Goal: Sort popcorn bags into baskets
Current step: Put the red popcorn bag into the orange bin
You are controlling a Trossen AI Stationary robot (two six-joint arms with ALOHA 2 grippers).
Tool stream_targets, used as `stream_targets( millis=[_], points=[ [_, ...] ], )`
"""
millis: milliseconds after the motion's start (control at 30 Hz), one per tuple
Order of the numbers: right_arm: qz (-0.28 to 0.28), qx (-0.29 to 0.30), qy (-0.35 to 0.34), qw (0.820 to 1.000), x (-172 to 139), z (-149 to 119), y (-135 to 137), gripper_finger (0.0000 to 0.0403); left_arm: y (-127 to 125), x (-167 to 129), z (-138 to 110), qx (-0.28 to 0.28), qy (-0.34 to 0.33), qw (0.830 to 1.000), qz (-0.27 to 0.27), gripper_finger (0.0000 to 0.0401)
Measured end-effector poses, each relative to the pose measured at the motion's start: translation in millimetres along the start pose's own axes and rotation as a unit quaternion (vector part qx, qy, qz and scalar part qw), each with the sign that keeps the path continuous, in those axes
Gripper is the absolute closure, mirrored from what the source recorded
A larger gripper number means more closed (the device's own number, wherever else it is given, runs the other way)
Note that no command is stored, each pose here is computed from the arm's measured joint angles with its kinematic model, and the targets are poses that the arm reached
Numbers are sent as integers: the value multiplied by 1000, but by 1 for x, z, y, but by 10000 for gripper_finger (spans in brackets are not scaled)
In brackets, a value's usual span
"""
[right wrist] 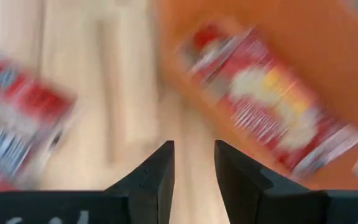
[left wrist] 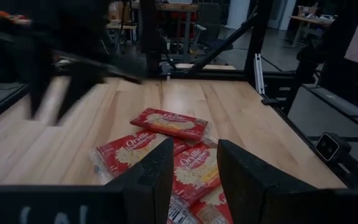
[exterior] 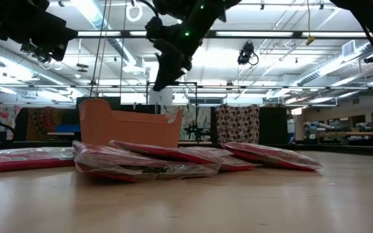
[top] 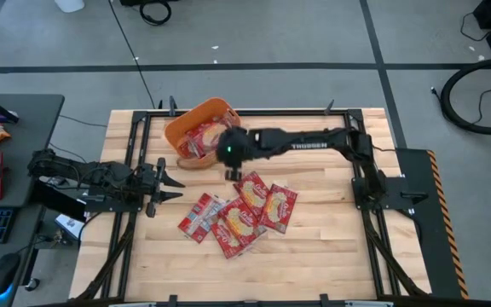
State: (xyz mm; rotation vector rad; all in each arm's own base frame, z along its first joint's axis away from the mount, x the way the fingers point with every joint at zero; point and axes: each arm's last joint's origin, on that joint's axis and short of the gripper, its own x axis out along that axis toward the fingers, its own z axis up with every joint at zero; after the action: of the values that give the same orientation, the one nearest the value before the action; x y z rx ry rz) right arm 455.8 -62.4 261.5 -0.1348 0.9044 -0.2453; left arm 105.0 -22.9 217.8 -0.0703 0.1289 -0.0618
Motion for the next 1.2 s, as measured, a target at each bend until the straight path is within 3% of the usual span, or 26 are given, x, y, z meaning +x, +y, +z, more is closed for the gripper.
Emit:
stream_targets(
  millis=[233, 400, 533, 800, 1000, 1200],
  points=[
    [30, 3, 99, 995, -18, -19, 72, 282, 0, 0, 0, -10, 0, 1000, 0, 273],
    [-14, 5, 116, 993, -19, -47, 131, 283, 2, 0, 0, -11, -5, 1000, 27, 273],
    [-17, -16, 138, 990, -26, -71, 166, 282, 3, 0, 1, -23, -8, 999, 48, 273],
    [3, 21, 209, 978, -42, -89, 186, 258, 3, 0, 1, -36, -10, 997, 60, 273],
    [14, 41, 192, 981, -44, -101, 209, 210, 3, 0, 1, -36, -10, 997, 60, 273],
    [-24, 21, 143, 989, -46, -114, 228, 160, 3, 0, 1, -38, -10, 997, 60, 273]
  ],
)
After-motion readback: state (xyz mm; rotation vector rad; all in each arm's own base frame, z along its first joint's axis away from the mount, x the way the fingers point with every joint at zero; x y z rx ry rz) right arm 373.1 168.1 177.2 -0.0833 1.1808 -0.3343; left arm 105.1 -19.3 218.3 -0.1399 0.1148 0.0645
